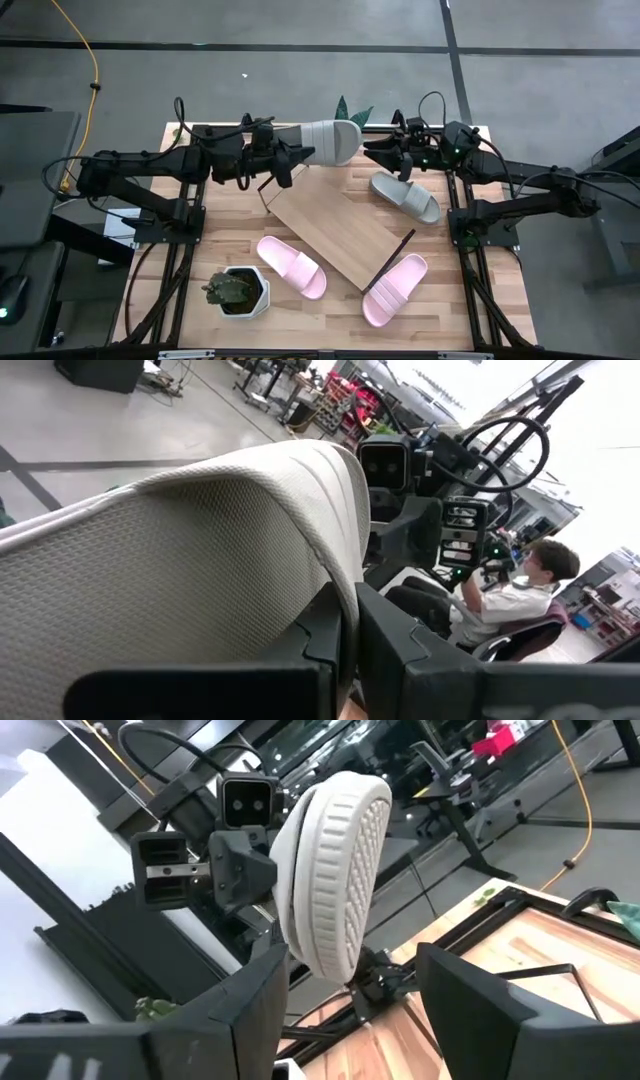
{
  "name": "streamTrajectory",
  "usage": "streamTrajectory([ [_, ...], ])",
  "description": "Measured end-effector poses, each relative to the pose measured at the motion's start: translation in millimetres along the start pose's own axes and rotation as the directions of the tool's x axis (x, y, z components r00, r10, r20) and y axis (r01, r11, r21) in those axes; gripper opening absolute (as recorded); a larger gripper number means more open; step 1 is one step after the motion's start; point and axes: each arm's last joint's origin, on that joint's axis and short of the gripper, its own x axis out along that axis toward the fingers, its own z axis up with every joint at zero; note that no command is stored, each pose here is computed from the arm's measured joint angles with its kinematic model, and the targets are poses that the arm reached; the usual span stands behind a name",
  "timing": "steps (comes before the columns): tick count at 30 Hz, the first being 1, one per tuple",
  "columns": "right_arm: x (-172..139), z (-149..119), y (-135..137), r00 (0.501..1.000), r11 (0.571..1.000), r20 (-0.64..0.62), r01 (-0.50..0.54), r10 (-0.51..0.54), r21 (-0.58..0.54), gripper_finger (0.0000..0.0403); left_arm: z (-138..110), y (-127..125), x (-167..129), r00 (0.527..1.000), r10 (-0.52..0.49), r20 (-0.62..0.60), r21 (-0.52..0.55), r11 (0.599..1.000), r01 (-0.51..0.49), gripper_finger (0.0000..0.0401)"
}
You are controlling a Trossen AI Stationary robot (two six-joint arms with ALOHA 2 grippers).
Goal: Pick and place slides into the shelf
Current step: Put the left gray slide on the shelf
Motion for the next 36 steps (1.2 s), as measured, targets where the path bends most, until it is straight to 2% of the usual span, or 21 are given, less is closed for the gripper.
streamTrajectory([
  [14,1.7,-0.4,0.6,1.000,1.000,0.006,-0.007,0.007,-0.008,0.0210,-18.8,-4.9,15.1,0.998,-0.007,-0.057,0.000,1.000,0.007,0.0012],
  [30,15.0,-9.9,-6.6,0.999,1.000,-0.040,0.009,-0.008,0.026,0.0210,-24.3,-3.0,21.7,0.997,0.009,-0.073,0.002,1.000,-0.009,0.0012],
  [36,15.7,-8.8,-6.1,1.000,1.000,-0.027,0.000,0.001,0.019,0.0190,-23.4,-3.4,21.2,0.998,0.005,-0.068,0.000,1.000,-0.005,0.0012],
])
